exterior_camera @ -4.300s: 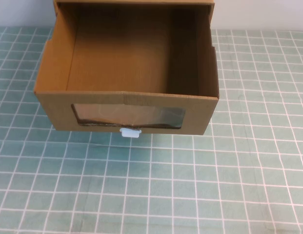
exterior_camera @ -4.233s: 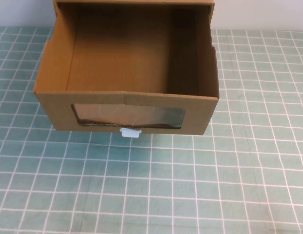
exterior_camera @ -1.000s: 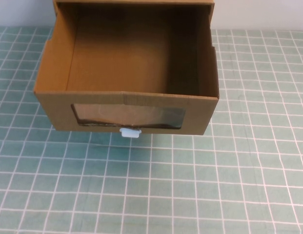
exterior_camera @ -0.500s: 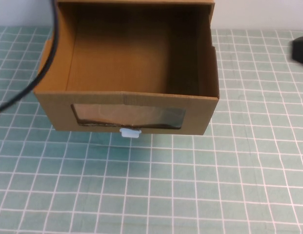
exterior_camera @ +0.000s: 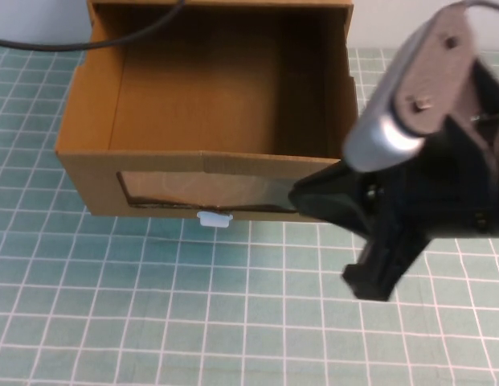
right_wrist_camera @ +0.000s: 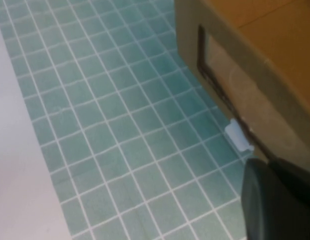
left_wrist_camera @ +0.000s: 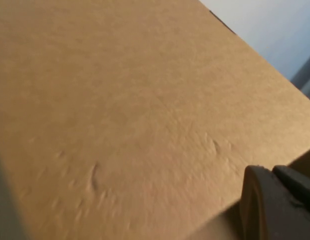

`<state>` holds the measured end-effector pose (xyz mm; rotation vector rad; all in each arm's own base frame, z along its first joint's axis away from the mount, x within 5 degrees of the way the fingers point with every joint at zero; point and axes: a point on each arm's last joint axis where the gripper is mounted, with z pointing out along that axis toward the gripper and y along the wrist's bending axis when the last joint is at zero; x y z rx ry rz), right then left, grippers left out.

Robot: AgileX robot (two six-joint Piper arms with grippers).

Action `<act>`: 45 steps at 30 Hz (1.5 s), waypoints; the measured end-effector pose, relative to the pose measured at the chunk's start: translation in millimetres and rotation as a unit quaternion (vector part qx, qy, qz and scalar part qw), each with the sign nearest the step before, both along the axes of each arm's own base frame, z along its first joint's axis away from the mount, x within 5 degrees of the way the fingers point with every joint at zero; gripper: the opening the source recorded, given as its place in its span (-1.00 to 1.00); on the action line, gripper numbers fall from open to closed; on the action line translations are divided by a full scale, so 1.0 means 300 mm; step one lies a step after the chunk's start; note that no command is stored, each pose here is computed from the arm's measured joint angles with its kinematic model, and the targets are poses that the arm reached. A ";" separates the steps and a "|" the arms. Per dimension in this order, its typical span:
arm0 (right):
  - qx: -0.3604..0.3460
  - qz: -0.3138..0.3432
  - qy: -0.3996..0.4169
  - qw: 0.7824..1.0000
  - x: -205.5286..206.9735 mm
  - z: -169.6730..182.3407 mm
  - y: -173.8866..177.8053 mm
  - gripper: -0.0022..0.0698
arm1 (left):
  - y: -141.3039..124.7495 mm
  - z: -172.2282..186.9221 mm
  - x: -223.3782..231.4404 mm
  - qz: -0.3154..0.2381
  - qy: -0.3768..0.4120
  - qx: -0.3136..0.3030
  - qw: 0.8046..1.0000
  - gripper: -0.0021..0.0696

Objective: Close the shoe box
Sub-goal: Press the shoe box with left arm, then close the shoe box with your right arm

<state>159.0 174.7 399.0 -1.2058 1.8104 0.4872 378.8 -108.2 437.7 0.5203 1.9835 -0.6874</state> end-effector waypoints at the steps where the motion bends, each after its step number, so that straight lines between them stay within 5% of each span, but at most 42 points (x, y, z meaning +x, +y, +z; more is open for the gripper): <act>1: -0.007 0.000 0.006 1.000 0.014 -0.015 0.012 -0.98 | -0.024 -0.015 0.025 -0.008 0.003 0.001 1.000 -0.96; 7: -0.032 0.004 0.037 0.999 0.075 -0.093 0.072 -0.98 | -0.140 -0.084 0.138 -0.044 0.002 0.016 0.999 -0.96; 15: -0.071 0.074 0.028 0.994 0.101 -0.157 0.123 -0.98 | -0.170 -0.158 0.215 -0.045 0.042 0.019 0.998 -0.96; 23: -0.109 0.159 -0.183 0.964 0.072 -0.214 0.204 -0.98 | -0.171 -0.157 0.210 -0.048 0.053 0.019 0.997 -0.96; 29: -0.097 0.176 -0.224 0.954 -0.016 -0.321 0.247 -0.98 | -0.171 -0.159 0.208 -0.050 0.060 0.019 0.997 -0.96; 45: -0.069 0.035 -0.135 0.988 0.250 -0.462 0.347 -0.98 | -0.172 -0.159 0.207 -0.048 0.063 0.017 0.997 -0.96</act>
